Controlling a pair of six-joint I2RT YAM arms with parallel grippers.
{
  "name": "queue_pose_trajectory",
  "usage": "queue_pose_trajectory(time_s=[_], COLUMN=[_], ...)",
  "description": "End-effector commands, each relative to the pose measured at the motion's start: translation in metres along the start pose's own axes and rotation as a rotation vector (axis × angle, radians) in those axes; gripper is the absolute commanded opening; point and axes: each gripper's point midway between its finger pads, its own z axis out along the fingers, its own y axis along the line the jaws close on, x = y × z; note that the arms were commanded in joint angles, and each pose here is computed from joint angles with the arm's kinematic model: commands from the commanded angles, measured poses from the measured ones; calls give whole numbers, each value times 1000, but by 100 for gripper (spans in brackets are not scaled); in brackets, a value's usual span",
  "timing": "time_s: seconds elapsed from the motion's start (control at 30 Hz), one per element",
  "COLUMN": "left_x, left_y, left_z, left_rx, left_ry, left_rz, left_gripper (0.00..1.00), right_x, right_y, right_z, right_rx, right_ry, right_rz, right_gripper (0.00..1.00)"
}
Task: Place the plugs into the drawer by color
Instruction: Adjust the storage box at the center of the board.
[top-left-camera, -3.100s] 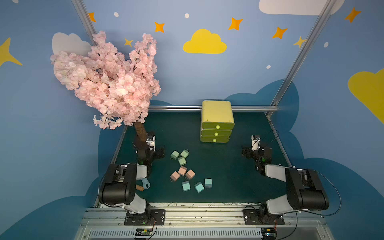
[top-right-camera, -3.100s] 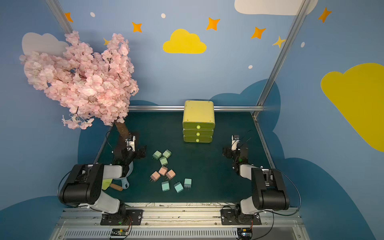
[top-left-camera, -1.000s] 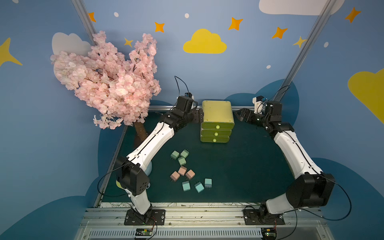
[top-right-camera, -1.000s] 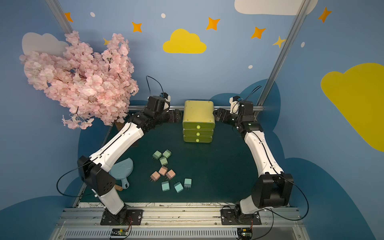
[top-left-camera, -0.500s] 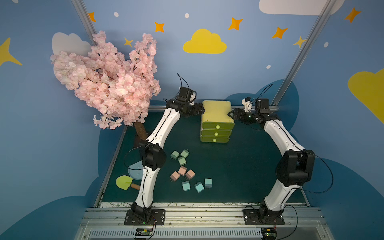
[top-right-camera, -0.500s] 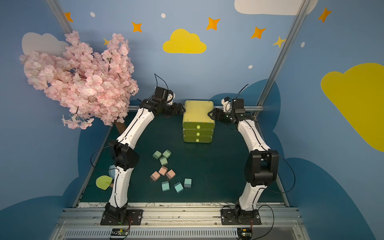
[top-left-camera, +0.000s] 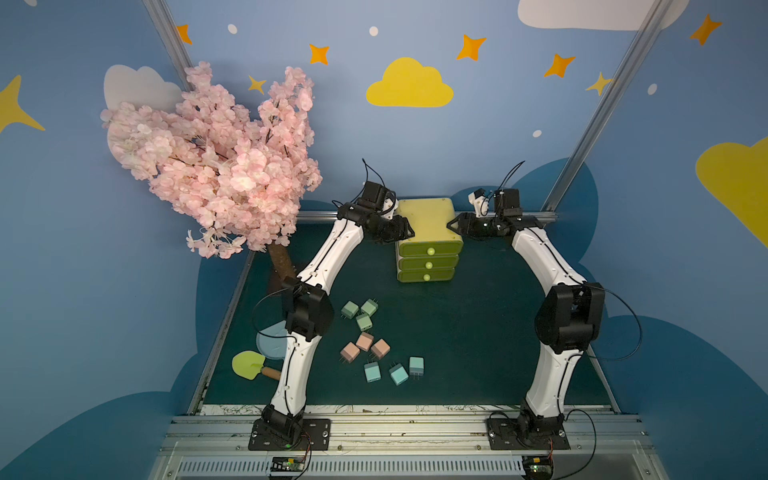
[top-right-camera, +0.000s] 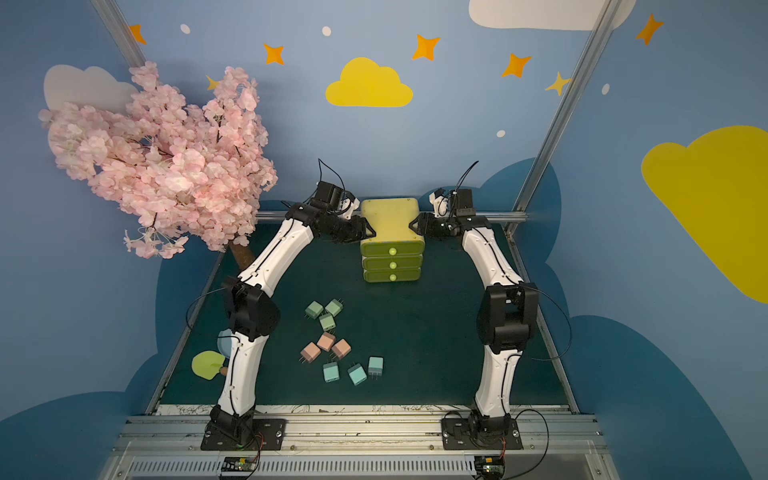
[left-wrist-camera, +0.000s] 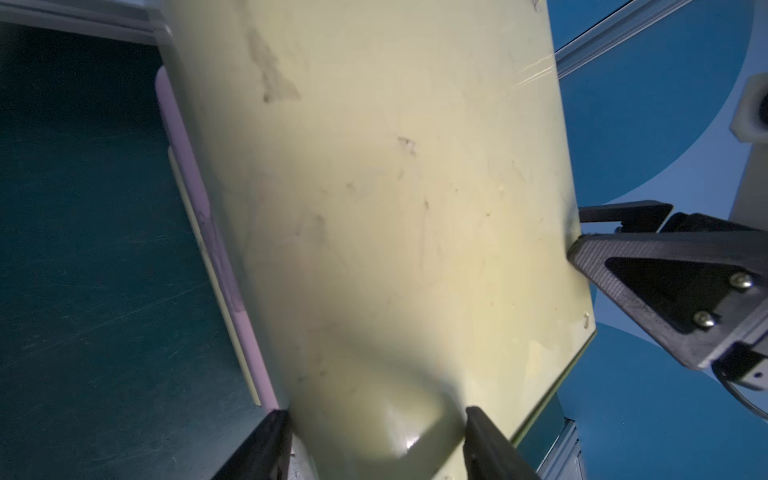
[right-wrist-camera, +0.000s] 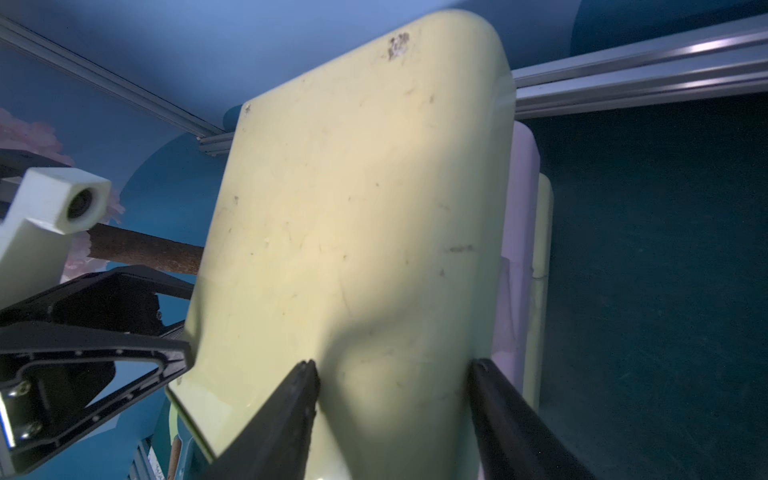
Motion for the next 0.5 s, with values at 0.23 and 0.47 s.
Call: queue_pose_trajectory(time_s=[0.23, 0.47], left_x=[7, -5], left_y=[-18, -19], left_z=[4, -6], left_rx=[63, 67], left_ry=[19, -15], left_rz=[28, 21], left_gripper=[66, 68], right_x=[-20, -50], right_y=[35, 34], right_z=[38, 10], right_rx=[-120, -103], right_ry=[22, -46], right_rz=[-63, -73], right_gripper=[58, 58])
